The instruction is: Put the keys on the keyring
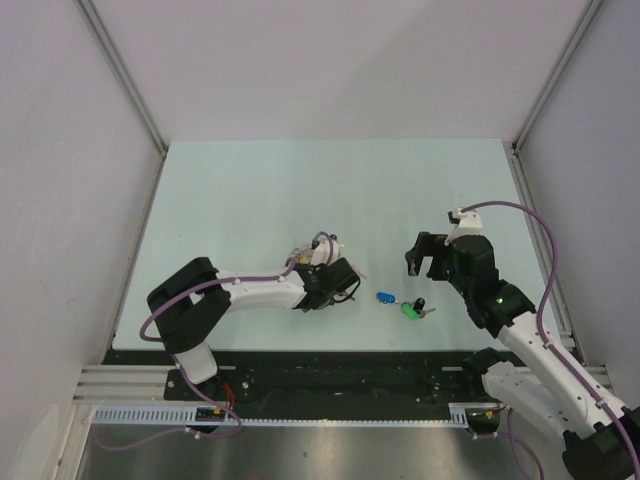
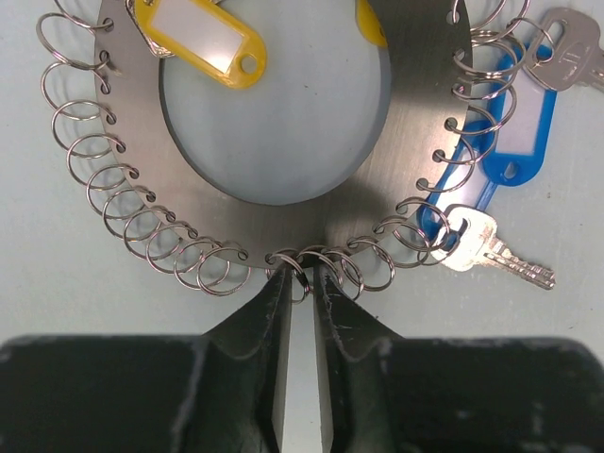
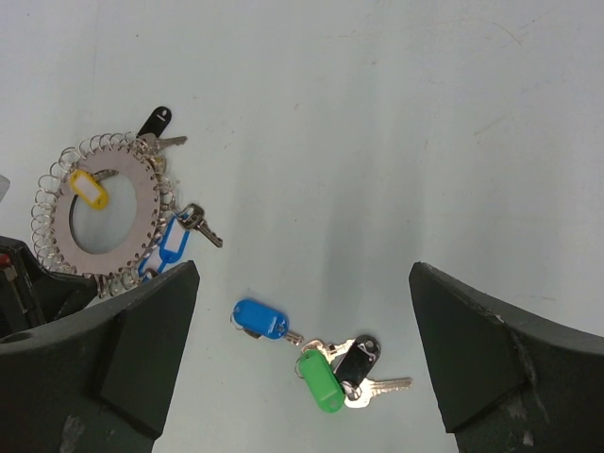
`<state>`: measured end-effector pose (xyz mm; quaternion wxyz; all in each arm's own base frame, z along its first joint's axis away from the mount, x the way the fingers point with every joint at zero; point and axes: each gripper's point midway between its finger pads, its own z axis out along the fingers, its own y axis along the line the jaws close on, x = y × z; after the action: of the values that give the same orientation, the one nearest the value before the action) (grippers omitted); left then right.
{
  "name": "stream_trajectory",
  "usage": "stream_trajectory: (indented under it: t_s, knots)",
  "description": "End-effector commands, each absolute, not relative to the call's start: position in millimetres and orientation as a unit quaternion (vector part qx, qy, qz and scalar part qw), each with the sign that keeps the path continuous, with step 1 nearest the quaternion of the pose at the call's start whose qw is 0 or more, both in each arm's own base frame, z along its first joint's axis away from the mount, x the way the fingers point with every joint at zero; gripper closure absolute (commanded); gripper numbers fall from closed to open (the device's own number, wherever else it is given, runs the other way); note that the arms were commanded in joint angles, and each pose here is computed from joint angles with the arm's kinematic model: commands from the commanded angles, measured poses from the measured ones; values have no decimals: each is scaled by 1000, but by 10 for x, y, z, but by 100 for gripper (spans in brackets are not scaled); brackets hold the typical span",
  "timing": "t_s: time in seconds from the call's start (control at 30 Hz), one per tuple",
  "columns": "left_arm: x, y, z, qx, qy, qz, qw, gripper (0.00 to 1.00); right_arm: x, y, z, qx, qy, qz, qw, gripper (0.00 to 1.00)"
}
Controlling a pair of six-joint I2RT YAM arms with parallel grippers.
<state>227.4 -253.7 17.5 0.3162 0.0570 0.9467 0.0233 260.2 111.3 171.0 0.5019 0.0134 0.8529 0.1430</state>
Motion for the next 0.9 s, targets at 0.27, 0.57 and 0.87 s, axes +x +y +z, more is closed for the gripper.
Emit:
stream_trajectory:
  t_s: [0.27,0.57,0.87]
  knots:
    - [2316,-2507,443,32,937,13,347,100,2626,1210,1802,-9,841,169,514,0]
    - [2503,-2317,1135,32,901,-25,432,100,2563,1414,1948,-56,823,220,521,0]
    - [2798,-2119,2037,43,770,-154,618,100,2416,2044,2281,-170,756,369,513,0]
